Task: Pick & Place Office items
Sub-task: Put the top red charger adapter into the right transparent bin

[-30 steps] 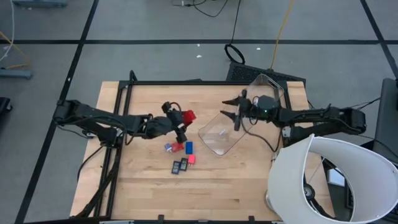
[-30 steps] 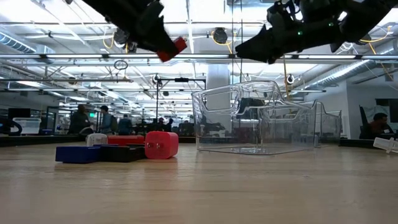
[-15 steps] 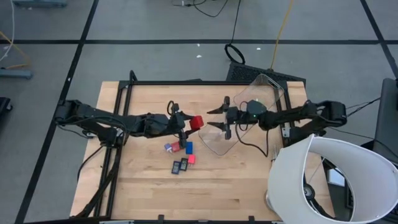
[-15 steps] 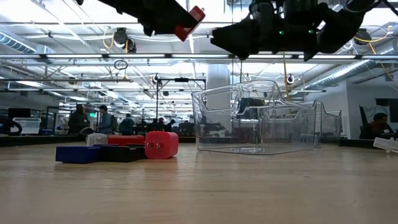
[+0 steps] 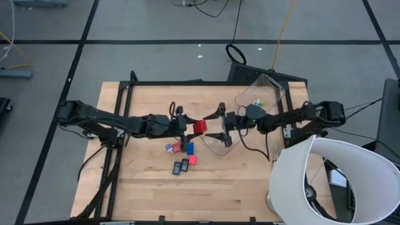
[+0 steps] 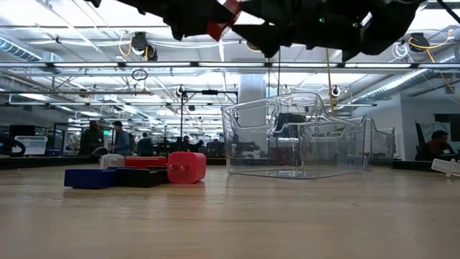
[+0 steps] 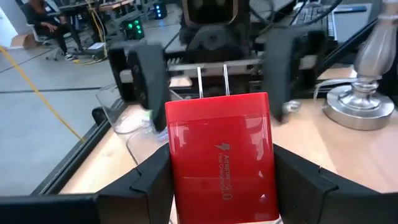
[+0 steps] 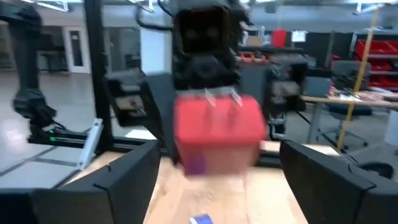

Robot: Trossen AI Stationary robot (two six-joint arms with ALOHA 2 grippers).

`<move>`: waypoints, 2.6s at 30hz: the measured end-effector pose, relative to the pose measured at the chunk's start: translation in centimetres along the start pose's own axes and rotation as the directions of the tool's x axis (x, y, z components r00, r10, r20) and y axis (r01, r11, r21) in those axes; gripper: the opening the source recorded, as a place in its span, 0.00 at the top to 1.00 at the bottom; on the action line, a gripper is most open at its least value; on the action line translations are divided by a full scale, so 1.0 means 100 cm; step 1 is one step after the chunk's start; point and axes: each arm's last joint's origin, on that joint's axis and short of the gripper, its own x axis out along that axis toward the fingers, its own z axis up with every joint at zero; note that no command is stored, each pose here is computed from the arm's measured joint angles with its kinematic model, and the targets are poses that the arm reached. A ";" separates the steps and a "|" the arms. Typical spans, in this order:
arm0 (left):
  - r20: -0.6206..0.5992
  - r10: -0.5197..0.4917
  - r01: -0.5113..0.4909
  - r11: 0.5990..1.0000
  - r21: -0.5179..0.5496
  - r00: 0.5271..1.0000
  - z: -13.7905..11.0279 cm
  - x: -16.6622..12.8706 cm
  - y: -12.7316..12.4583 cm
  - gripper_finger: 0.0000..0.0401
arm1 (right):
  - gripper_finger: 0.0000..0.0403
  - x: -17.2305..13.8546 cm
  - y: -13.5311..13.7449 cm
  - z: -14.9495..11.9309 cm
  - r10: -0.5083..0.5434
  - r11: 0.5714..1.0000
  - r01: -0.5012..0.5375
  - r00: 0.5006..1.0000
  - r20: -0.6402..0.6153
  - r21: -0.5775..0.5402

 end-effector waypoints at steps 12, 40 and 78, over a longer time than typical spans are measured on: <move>0.073 -0.055 0.056 0.998 -0.009 0.996 -0.001 0.011 -0.005 0.44 | 0.27 0.006 0.013 0.006 0.044 0.998 -0.043 0.999 0.013 -0.038; 0.063 -0.075 0.078 0.996 -0.047 0.995 -0.002 0.011 -0.005 0.38 | 0.48 0.006 0.012 0.003 0.045 0.997 -0.045 0.999 -0.013 -0.068; -0.042 0.070 -0.074 0.993 -0.090 0.997 0.014 -0.036 0.010 0.10 | 0.48 -0.003 -0.011 -0.006 -0.034 0.999 0.031 0.990 -0.139 -0.025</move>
